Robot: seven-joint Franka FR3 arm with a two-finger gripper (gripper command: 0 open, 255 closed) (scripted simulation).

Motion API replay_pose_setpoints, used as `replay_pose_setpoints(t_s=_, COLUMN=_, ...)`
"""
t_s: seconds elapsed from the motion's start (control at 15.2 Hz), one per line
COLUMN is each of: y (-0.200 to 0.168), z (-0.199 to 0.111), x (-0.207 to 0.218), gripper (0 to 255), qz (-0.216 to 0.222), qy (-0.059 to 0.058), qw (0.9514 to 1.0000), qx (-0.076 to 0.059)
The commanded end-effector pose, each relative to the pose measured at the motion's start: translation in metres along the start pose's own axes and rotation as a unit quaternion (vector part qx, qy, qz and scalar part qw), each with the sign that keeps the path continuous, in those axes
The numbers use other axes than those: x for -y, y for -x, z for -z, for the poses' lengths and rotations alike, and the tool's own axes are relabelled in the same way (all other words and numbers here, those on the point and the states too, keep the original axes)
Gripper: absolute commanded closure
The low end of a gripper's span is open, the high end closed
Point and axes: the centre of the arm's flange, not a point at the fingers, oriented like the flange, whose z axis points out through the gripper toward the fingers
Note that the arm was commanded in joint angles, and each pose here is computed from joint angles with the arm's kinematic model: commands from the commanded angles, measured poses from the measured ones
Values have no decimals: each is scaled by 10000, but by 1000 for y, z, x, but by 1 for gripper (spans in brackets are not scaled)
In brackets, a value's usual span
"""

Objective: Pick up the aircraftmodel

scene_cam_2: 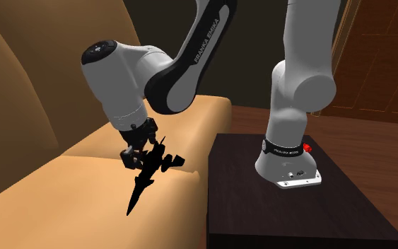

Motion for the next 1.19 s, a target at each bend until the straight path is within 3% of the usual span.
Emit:
replay_pose_setpoints(t_s=0.0, y=2, z=-10, x=3, gripper=0, qz=-1, qy=0, qw=10000, qx=-2)
replay_pose_setpoints(t_s=0.13, y=2, z=-13, x=4, gripper=0, qz=-1, qy=0, qw=10000, qx=-2)
replay_pose_setpoints(t_s=0.2, y=2, z=-12, x=5, gripper=255, qz=-1, qy=0, qw=10000, qx=-2)
replay_pose_setpoints(t_s=0.79, y=2, z=-13, x=4, gripper=255, qz=-1, qy=0, qw=10000, qx=-2)
replay_pose_setpoints(t_s=1.12, y=1, z=12, x=-4, gripper=255, qz=-1, qy=0, qw=10000, qx=-2)
